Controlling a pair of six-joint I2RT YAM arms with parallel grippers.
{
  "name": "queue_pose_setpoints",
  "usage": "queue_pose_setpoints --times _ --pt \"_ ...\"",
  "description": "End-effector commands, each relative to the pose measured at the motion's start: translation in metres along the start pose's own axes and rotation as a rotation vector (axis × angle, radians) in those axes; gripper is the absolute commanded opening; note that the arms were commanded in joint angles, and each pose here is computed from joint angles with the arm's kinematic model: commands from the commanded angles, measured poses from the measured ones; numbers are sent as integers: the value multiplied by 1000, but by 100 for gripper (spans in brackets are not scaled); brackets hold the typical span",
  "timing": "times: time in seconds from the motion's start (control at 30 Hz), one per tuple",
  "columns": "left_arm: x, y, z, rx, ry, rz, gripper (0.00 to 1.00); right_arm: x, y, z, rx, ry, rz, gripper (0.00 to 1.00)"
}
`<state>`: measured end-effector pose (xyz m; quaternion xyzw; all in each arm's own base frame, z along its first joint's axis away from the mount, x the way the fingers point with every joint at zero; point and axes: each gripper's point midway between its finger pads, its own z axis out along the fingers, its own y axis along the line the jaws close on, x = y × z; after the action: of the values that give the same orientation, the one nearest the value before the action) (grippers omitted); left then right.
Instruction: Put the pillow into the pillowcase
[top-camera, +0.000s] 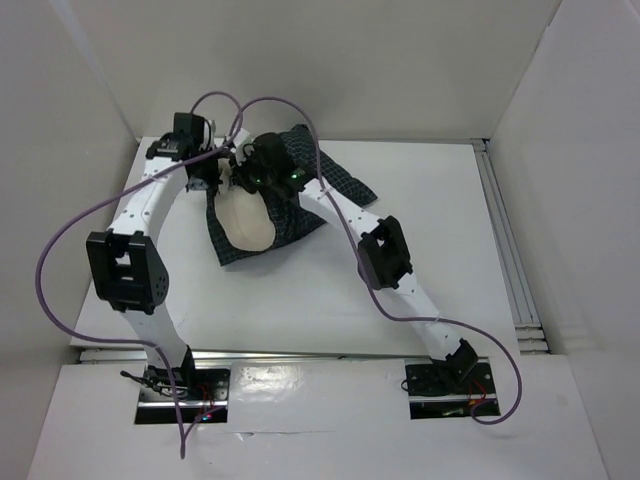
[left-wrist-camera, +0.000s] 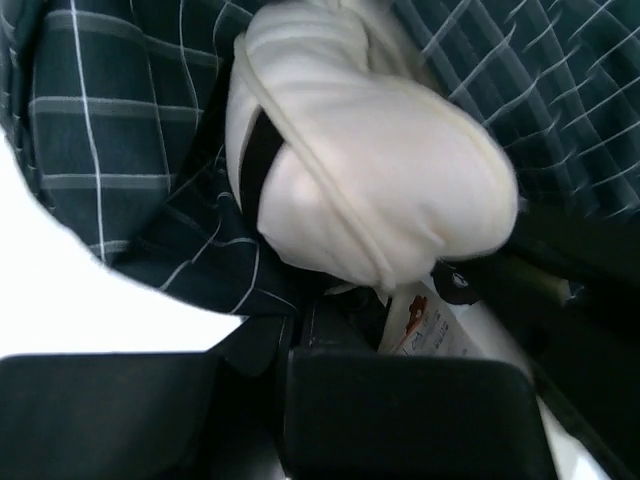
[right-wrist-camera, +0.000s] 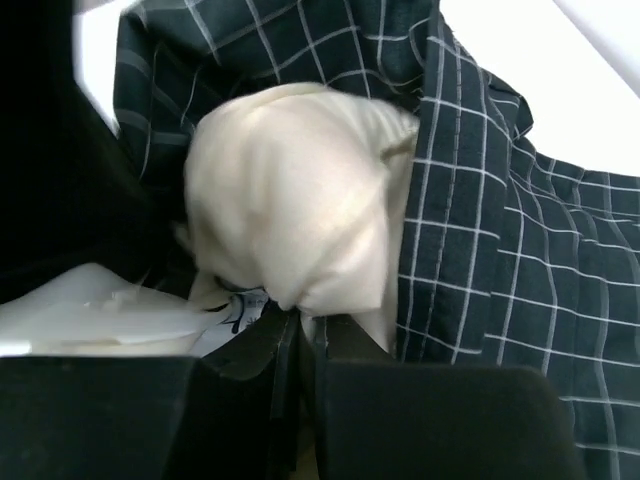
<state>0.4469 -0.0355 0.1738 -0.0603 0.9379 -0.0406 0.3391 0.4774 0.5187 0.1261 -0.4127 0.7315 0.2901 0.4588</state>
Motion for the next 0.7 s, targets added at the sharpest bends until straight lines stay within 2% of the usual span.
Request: queue_pose_setpoints --times 0.0,0.03,0.07,0.17,0.2,0.23,0.27,0.37,0.4,0.5,0.67 --pt "-186 -87 -181 299 -638 83 0 302 63 -37 -114 862 175 0" --pt "-216 -96 -194 322 -689 90 0 307 70 -41 -124 887 173 0" --pt "-214 -101 -192 341 -653 98 0 310 78 -44 -123 909 156 0" --pt "-221 -120 -208 474 -682 132 0 315 90 -48 -122 956 131 0" --pt "-208 -125 -208 515 -641 128 0 311 90 -46 -127 947 119 0" --pt "-188 -134 -186 583 -574 127 0 311 91 -46 -136 945 124 0" --pt "-181 -136 -210 617 -609 146 0 316 89 -47 -140 951 138 0" --pt "-149 -138 -204 658 -557 168 0 311 85 -43 -144 938 149 0" --pt "-142 -142 -224 680 -581 195 0 308 84 -42 -143 929 147 0" --pt "-121 -149 -245 746 -580 274 0 304 75 -37 -164 899 188 0" --pt "-122 -150 -300 762 -672 311 0 302 77 -36 -178 891 194 0"
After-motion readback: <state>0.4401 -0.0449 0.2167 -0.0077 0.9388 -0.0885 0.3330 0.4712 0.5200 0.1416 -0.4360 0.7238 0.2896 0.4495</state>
